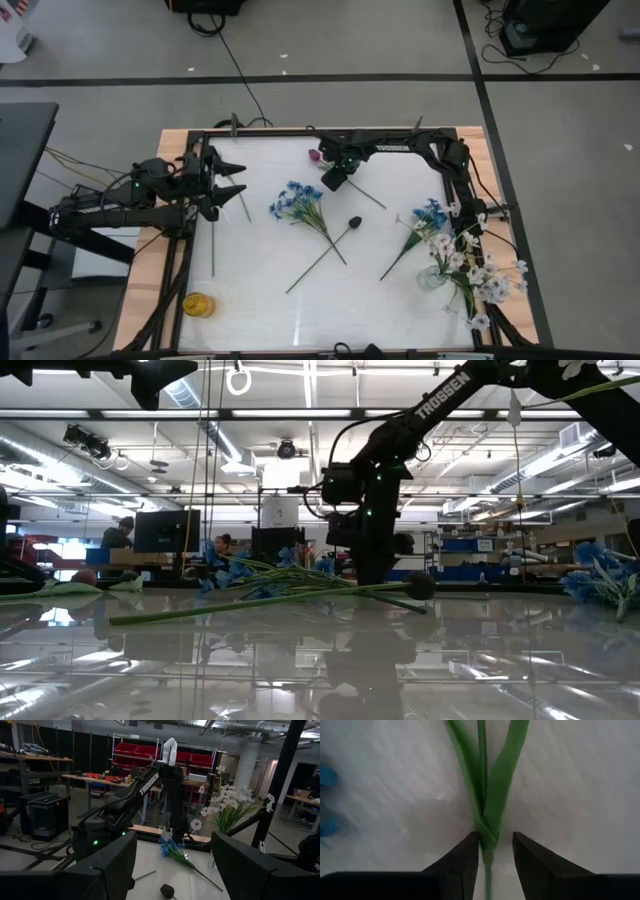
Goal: Sort flowers into vase by color
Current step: Put the right red tulip into the transparent vase
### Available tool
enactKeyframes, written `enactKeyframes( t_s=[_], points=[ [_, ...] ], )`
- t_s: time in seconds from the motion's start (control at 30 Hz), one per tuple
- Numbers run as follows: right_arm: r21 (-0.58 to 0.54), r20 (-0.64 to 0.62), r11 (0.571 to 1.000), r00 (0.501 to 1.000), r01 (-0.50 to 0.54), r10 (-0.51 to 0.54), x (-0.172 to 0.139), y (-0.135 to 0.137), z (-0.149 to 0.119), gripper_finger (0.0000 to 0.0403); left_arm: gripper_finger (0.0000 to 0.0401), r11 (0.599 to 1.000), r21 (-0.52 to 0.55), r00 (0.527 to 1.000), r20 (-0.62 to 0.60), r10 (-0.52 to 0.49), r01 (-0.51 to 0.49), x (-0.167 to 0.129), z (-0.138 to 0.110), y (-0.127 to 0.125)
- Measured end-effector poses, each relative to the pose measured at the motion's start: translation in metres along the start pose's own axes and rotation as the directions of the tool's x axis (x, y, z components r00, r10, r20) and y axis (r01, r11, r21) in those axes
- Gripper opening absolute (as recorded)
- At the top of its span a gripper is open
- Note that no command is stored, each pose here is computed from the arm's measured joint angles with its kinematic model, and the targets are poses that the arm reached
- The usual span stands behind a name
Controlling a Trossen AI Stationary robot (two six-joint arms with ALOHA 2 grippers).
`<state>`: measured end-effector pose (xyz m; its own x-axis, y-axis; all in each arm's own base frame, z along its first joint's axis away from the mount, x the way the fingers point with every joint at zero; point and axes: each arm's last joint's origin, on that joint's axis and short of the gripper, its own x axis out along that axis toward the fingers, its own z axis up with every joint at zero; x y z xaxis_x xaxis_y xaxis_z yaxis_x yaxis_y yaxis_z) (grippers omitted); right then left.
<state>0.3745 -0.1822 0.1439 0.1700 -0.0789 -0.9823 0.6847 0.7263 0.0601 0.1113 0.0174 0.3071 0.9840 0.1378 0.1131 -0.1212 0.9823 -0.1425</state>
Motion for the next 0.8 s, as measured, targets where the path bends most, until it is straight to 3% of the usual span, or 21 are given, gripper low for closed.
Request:
enactKeyframes(
  t_s=[0.2, 0.37, 0.47, 0.63, 0.8],
  points=[
    [-0.004, -0.024, 1.0, 1.0, 0.003, -0.003, 0.005, 0.001, -0.007, 0.0097, 0.0261, 1.0, 0.0, 1.0, 0.0, 0.0, 0.0, 0.0, 0.0, 0.0],
    [0.026, -0.041, 0.999, 0.999, -0.02, 0.021, 0.001, 0.002, -0.005, 0.0015, 0.0261, 1.0, 0.0, 1.0, 0.0, 0.0, 0.0, 0.0, 0.0, 0.0],
    [0.059, -0.024, 0.997, 0.998, -0.048, 0.05, -0.01, 0.007, 0.0, 0.0013, 0.0261, 1.0, 0.0, 1.0, -0.001, 0.0, 0.0, 0.0, 0.0, 0.0],
    [0.056, 0.221, 0.986, 0.965, -0.156, 0.14, -0.076, 0.019, 0.017, 0.0005, 0.0261, 1.0, 0.0, 1.0, 0.0, 0.0, 0.0, 0.0, 0.0, 0.0],
    [-0.008, 0.428, 0.979, 0.884, -0.206, 0.189, -0.151, 0.029, 0.004, 0.0002, 0.0261, 1.0, 0.0, 1.0, 0.0, 0.0, 0.0, 0.0, 0.0, 0.0]
  ],
)
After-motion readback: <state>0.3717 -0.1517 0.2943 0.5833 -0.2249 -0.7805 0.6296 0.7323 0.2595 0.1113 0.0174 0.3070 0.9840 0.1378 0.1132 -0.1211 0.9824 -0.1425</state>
